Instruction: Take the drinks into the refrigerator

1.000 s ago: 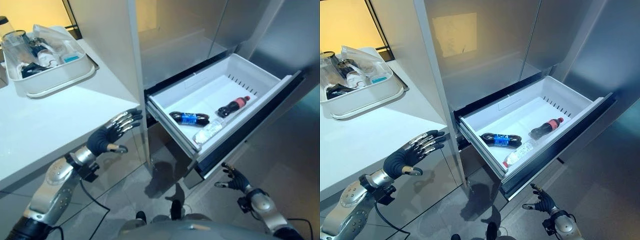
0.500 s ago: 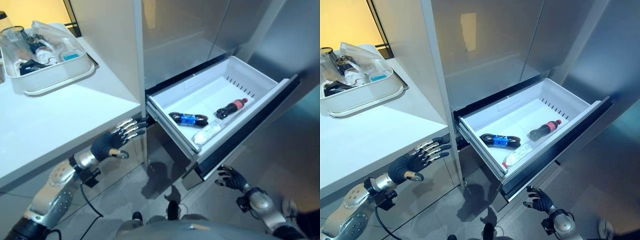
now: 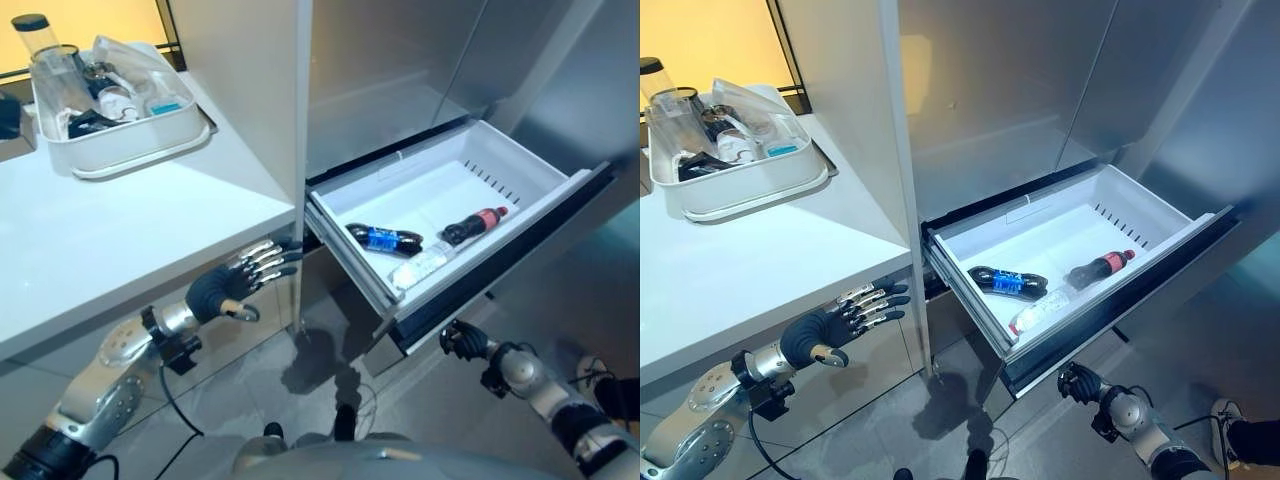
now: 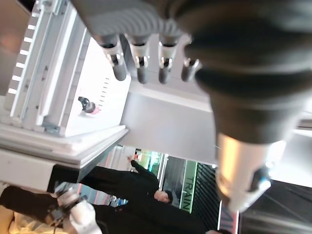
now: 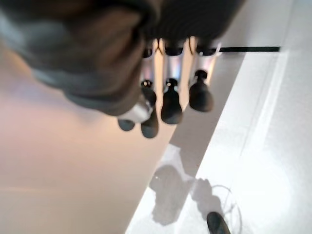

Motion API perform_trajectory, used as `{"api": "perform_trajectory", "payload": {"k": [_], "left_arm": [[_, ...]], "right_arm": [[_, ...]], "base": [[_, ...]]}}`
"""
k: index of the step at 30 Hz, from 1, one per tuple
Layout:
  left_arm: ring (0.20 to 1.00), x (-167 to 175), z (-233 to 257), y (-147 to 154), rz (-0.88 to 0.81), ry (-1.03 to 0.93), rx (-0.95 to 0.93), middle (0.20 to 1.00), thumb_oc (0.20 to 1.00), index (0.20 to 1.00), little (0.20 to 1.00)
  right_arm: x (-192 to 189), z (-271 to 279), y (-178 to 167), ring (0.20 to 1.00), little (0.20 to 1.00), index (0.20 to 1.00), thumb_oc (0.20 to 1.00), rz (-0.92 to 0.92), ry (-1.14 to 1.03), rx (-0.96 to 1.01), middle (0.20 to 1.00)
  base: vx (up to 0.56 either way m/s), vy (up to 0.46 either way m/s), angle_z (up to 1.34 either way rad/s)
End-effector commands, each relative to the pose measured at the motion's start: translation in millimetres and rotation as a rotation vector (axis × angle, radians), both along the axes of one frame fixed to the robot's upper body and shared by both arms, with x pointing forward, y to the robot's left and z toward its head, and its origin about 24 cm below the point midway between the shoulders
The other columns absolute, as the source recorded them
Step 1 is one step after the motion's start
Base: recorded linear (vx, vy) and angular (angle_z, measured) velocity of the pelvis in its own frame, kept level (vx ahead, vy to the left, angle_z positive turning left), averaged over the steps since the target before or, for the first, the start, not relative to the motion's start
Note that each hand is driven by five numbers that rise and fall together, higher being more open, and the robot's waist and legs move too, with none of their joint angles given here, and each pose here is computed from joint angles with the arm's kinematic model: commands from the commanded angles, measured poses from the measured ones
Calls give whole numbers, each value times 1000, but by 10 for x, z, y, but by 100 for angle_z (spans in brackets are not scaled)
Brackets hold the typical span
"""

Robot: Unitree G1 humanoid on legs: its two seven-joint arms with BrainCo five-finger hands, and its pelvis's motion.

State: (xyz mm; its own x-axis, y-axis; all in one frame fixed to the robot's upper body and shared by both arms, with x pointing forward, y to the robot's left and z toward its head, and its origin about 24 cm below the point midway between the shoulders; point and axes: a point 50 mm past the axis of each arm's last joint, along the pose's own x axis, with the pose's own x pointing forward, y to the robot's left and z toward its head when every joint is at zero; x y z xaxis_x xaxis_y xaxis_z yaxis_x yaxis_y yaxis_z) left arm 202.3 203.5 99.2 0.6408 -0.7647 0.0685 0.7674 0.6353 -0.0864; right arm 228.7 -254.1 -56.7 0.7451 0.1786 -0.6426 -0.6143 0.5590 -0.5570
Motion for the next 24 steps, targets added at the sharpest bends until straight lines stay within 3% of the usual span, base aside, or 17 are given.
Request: {"api": "perform_trajectory", "payload": {"k": [1,10,15,19,24], "left_arm": [[1000,10,193,-142,-103,-68,-34,1000,1000,1000,1000],[1000,-1,178,-158,-105,-55,-46,1000,1000,1000,1000],[1000,73,213,-275,-138,-48,-84,1000,1000,1000,1000],[1000,75,209,-273,-126,-51,-88,1000,1000,1000,1000],[1000,43,208,-215,-79,-60,-88,1000,1000,1000,1000]], "right_arm": [[749,642,292,200,200,200,200,132,-275,11,200],[1102,1002,679,200,200,200,200,249,-379,25,200],[1472,1796,1364,200,200,200,200,319,-644,216,200],[1493,1840,1424,200,200,200,200,324,-659,217,200],[1321,1348,1226,200,200,200,200,273,-513,183,200]], "base": [[-8,0,6],[-3,-8,7],[-4,-2,3],[0,0,0],[-5,3,1]]}}
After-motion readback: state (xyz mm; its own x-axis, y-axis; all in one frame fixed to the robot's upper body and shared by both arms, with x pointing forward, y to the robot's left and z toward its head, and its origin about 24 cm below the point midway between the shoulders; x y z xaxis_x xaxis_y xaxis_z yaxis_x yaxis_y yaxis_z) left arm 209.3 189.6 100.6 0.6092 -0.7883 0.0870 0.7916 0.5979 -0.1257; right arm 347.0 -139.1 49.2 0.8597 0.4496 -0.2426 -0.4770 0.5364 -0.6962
